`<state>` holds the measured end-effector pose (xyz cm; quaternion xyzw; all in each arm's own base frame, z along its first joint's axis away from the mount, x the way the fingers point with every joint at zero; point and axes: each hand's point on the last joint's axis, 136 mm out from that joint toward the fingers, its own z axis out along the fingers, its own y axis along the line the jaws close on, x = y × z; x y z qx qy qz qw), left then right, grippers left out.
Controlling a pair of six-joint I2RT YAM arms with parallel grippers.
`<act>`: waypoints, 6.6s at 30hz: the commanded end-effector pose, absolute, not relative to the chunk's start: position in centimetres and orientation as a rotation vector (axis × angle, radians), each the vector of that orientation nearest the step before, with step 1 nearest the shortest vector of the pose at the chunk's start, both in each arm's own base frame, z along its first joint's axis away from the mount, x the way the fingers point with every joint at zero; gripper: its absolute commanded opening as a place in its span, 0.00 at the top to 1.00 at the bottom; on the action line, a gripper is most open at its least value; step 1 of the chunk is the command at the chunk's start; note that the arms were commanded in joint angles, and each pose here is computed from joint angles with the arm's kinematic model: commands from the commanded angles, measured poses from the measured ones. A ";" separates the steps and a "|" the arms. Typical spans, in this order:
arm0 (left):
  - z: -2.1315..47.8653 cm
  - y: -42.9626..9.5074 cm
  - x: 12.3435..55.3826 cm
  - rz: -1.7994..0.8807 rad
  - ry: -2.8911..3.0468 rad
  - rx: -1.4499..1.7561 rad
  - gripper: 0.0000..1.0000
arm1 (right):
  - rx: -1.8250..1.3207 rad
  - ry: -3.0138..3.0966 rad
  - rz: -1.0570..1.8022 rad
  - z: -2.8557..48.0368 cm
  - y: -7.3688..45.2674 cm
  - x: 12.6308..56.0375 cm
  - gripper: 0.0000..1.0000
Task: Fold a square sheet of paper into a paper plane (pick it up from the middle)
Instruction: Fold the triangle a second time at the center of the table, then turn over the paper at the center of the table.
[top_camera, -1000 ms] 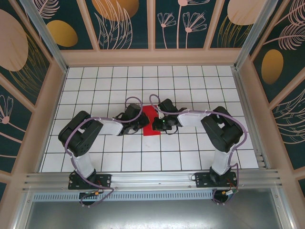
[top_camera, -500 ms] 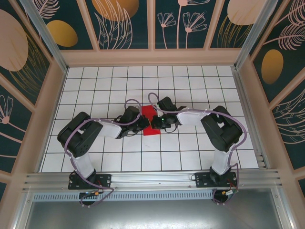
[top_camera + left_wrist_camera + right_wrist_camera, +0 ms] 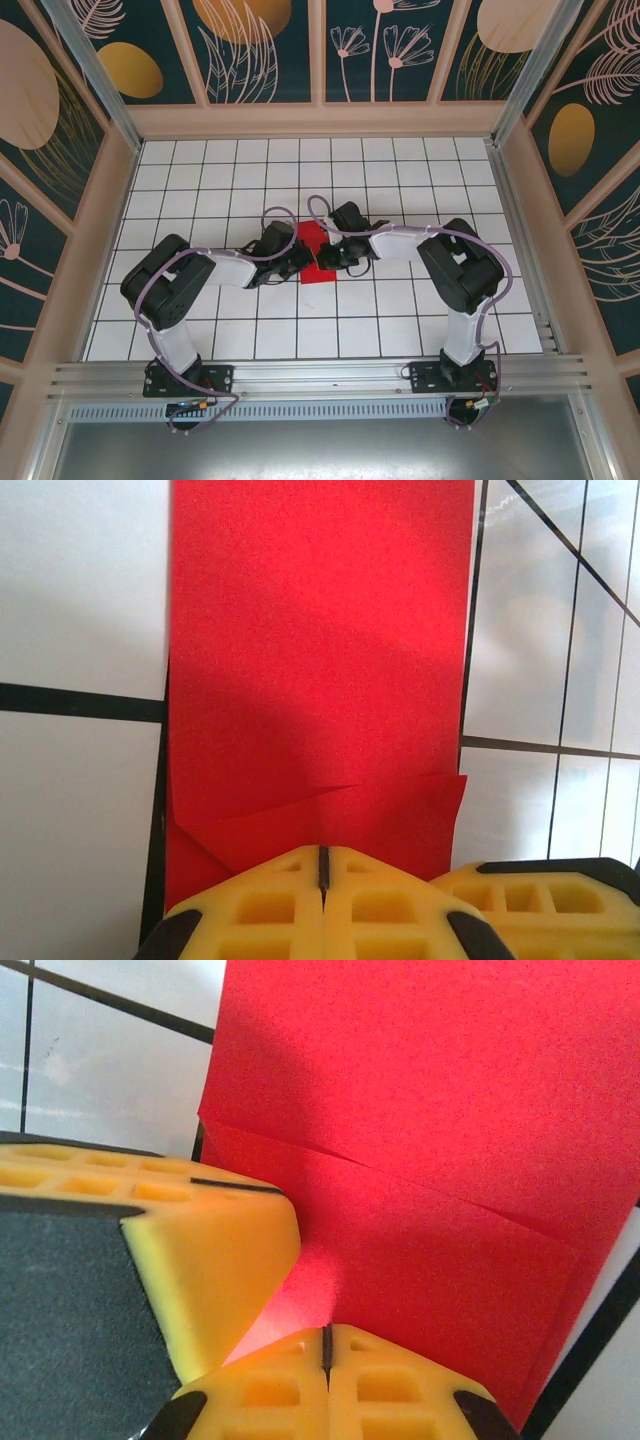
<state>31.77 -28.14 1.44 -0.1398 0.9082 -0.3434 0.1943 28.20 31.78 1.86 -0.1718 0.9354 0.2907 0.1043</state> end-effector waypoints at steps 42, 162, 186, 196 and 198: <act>-3.7 -24.4 29.6 -0.698 2.708 -0.555 1.00 | -0.663 2.707 0.997 3.1 32.6 28.4 1.00; 8.2 -30.0 31.2 -1.366 2.403 -0.393 0.15 | -0.188 2.530 1.161 4.8 27.5 32.7 0.98; 4.9 -31.6 32.3 -1.284 2.476 -0.227 0.70 | -0.130 2.523 1.183 5.6 26.9 32.9 0.91; 5.0 -31.1 33.3 -1.179 2.425 -0.110 0.92 | 0.006 2.385 0.943 12.1 23.2 34.3 0.28; 5.7 -30.9 33.3 -1.163 2.410 -0.092 0.96 | 0.017 2.348 0.904 13.5 22.5 34.3 0.20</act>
